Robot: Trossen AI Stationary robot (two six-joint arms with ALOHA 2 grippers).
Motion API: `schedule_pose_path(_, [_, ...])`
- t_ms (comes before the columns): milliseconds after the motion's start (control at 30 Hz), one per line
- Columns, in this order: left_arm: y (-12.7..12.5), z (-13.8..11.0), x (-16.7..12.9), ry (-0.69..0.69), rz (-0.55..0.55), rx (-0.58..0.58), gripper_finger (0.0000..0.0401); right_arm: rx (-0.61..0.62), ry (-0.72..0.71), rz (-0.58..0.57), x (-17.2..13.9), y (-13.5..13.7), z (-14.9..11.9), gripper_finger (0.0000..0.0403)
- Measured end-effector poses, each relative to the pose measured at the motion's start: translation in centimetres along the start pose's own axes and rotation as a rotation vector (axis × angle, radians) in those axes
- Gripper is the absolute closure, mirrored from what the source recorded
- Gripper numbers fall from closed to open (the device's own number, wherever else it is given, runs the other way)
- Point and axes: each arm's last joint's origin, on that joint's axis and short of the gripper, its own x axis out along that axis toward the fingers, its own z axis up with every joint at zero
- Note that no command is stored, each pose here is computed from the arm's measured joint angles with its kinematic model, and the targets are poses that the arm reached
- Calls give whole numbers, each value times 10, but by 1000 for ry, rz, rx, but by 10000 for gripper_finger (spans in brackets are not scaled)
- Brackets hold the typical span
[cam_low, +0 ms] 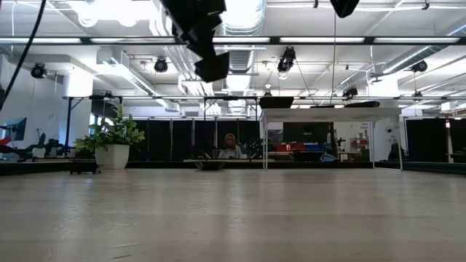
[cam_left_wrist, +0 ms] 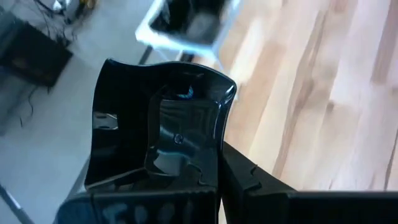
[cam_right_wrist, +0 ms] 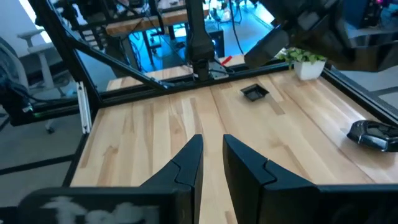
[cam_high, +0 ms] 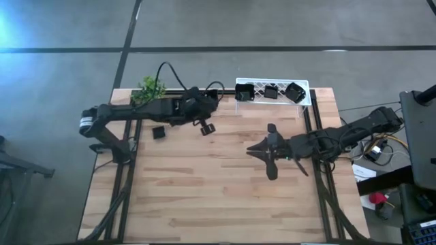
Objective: Pick & Place Mini shaped plates
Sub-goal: Stack the black distorted square plate on top of the black distorted square plate on the shelf
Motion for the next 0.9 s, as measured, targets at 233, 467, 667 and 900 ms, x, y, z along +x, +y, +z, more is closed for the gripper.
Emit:
schedule_pose_path(233, [-1,28,2,-35,-34,31,401,3,-12,4,-10,-3,4,346])
schedule_pose_path(467, [-8,41,16,-30,-65,136,401,15,-25,8,-15,-4,7,346])
schedule_pose_path(667, [-15,50,30,-64,-64,228,401,16,-36,11,-19,-5,9,346])
schedule_pose_path(900, [-10,67,30,-194,-54,241,401,10,-21,5,-20,-6,8,346])
